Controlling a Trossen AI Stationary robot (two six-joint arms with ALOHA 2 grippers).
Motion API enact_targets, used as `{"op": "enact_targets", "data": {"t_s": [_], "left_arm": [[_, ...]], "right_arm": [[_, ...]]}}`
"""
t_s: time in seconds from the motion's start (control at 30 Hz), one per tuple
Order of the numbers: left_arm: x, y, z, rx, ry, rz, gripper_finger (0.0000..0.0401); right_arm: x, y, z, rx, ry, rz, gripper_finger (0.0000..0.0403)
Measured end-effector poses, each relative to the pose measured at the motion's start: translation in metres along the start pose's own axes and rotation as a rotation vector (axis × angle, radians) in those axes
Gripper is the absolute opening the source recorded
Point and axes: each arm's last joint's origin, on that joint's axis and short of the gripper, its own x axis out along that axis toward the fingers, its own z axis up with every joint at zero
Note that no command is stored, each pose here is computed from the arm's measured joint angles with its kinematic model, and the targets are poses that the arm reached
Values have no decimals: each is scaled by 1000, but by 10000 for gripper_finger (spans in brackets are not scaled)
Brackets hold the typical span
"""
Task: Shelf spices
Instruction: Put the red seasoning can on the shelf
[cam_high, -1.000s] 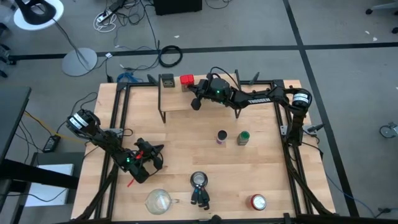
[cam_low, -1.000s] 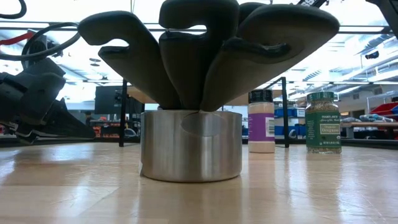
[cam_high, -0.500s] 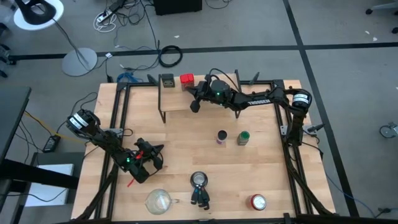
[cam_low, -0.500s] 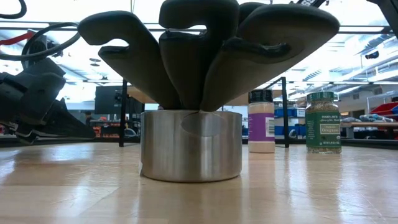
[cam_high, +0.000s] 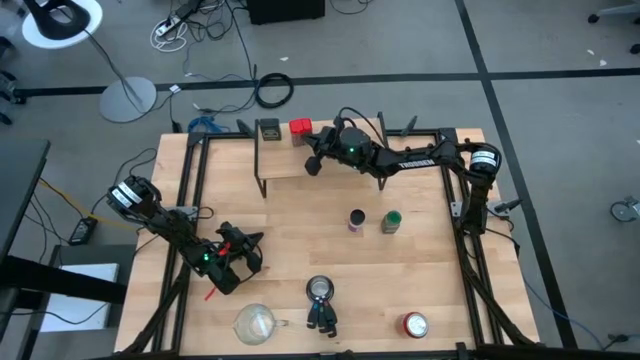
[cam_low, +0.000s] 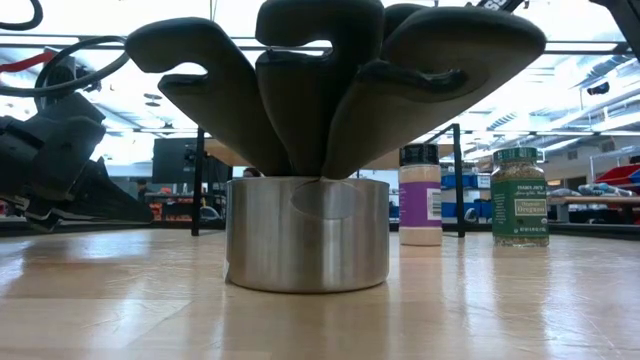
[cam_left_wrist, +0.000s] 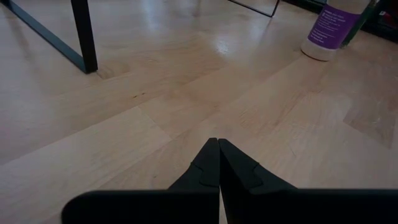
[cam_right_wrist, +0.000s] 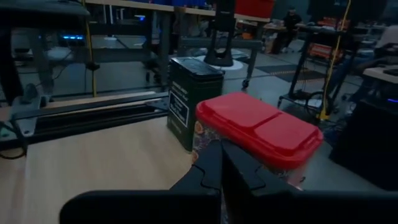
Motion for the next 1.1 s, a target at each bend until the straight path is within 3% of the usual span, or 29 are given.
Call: {"op": "enact_targets", "data": {"t_s": [0.2,0.37,0.67,0.93,1.1], "left_arm": [[0,-1,0,-7,-1,-3,4],[0,-1,0,-7,-1,-3,3],[0,-1,0,-7,-1,-3,3],[0,-1,0,-13,-1,-6,3],[0,-1,0,-12,-1,-6,3]], "right_arm": [[-2,11,2,25,-19,51,0],[-8,27,7,14,-41,-16,0],[-20,42,13,-89,-24,-421,0],[-11,12,-2,5,74,-479,0],[-5,-1,-4,39,67,-384,0]]}}
